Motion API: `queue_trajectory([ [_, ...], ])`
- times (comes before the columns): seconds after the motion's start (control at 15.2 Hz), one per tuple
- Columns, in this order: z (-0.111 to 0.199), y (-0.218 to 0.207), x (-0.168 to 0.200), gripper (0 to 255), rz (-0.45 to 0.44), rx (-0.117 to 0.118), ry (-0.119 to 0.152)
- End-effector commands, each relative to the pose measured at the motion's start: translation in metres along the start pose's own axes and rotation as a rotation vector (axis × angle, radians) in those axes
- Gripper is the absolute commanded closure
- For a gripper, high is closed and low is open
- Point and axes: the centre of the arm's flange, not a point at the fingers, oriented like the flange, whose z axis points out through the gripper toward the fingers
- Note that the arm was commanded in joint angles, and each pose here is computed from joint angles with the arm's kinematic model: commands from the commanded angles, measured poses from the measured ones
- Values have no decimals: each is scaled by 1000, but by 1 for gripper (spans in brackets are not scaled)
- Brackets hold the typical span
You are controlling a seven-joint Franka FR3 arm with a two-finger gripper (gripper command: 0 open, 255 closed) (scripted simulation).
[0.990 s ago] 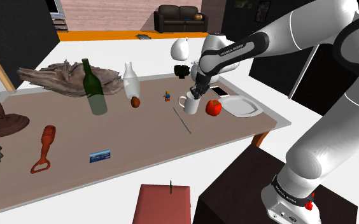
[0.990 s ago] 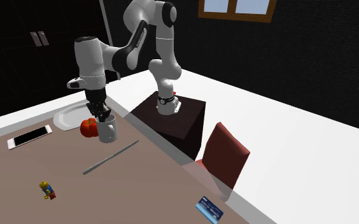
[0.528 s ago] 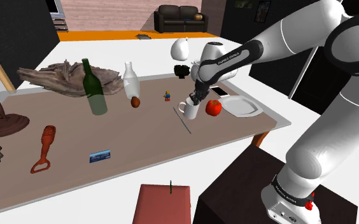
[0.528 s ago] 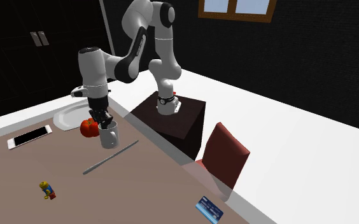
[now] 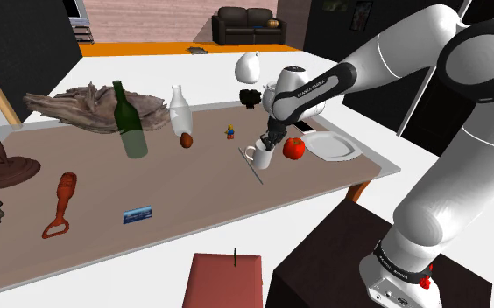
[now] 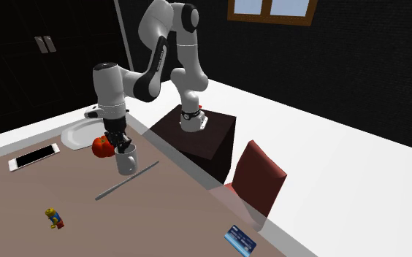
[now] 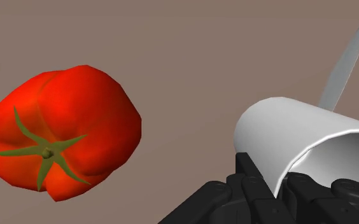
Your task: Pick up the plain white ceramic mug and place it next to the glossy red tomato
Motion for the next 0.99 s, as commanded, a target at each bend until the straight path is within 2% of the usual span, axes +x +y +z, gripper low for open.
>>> queue_trajectory([
  [0.0, 0, 0, 0, 255, 0, 0, 0],
  [0.2, 0, 0, 0, 255, 0, 0, 0],
  [0.26, 0, 0, 0, 0, 0, 0, 0],
  [0.59, 0, 0, 0, 0, 0, 0, 0],
  [0.86, -50, 0, 0, 0, 0, 0, 0],
  [0.92, -50, 0, 0, 0, 0, 0, 0],
])
